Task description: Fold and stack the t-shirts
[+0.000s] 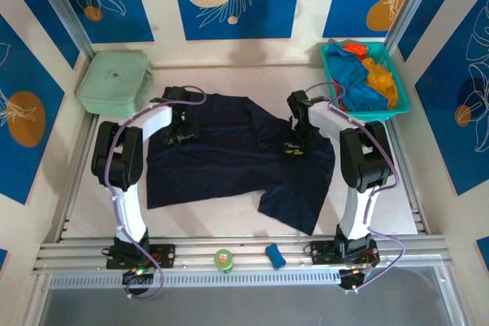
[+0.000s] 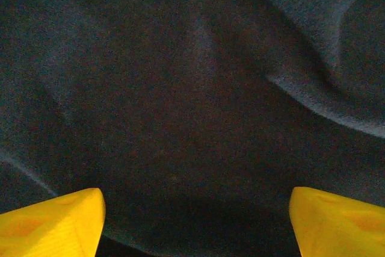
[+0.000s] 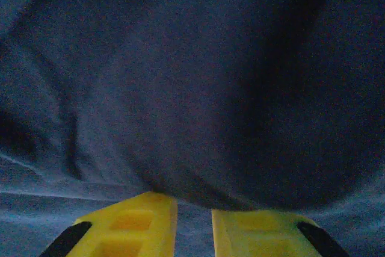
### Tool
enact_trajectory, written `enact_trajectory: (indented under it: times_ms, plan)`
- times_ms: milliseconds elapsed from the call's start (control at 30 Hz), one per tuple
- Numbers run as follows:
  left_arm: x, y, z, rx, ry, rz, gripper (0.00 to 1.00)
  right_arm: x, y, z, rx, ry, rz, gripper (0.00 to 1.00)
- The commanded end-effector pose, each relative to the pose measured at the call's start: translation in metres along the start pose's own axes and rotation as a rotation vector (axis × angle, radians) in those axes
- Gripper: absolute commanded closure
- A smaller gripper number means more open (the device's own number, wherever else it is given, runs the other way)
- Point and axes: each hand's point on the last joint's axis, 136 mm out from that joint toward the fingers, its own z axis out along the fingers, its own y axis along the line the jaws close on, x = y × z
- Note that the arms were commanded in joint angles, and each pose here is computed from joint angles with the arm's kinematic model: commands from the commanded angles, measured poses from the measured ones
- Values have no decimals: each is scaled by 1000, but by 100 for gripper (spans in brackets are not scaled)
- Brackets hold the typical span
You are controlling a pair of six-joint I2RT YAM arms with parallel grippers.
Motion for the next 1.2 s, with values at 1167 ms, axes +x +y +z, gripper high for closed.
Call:
enact_trajectory:
  times_ms: [1167]
  plan:
    - [3, -3, -2, 26, 3, 9, 20, -72, 43, 0, -164, -91, 229, 53]
